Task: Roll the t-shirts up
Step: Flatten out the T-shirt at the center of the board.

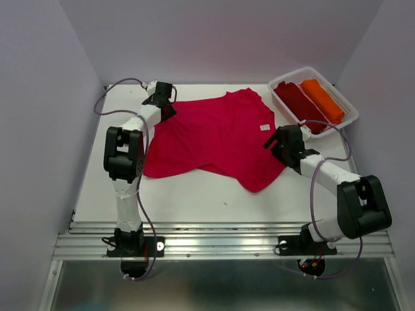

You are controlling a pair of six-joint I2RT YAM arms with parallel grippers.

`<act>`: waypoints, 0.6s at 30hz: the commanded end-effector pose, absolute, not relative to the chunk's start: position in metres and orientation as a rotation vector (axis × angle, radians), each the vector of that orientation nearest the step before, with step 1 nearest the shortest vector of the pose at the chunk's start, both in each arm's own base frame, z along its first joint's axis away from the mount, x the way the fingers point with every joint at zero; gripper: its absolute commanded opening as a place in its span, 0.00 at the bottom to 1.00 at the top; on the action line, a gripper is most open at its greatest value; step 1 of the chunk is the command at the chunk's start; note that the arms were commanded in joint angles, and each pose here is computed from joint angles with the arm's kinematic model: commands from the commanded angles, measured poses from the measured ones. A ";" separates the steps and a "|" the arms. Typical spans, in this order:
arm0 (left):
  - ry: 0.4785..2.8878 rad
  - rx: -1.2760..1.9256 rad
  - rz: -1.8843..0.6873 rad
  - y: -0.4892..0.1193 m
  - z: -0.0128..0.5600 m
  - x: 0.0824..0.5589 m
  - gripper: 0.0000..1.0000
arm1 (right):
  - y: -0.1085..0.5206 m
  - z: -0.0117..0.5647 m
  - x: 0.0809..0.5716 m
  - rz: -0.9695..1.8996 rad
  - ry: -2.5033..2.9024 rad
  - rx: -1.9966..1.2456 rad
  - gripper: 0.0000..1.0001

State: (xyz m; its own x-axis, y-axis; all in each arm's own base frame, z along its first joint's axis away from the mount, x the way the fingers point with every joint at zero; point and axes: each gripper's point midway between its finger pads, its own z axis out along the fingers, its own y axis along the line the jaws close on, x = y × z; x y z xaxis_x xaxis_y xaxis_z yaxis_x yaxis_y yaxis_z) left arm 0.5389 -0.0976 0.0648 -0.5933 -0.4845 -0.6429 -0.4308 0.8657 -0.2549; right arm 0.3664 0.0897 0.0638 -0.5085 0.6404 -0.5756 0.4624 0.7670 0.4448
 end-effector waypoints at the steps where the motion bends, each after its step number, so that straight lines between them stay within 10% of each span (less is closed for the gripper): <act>1: 2.104 -0.591 -0.053 -0.076 0.180 0.537 0.42 | 0.084 0.124 0.377 0.309 2.061 0.781 0.84; 6: 2.090 -0.709 0.016 -0.048 0.191 0.481 0.63 | 0.078 0.147 0.359 0.294 2.054 0.699 0.84; 18: 2.285 -0.948 0.049 -0.026 0.112 0.328 0.71 | 0.075 0.119 0.297 0.343 2.136 0.669 0.84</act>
State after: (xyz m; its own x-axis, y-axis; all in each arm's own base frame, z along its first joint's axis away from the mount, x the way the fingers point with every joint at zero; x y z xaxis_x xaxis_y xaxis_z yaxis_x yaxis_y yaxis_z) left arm 0.3708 -0.0327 0.1270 -0.5155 -0.5628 -0.6461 -0.5812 0.7838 -0.2189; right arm 0.3070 0.0711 0.1242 -0.4746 0.5799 -0.6622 0.3544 0.8145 0.4593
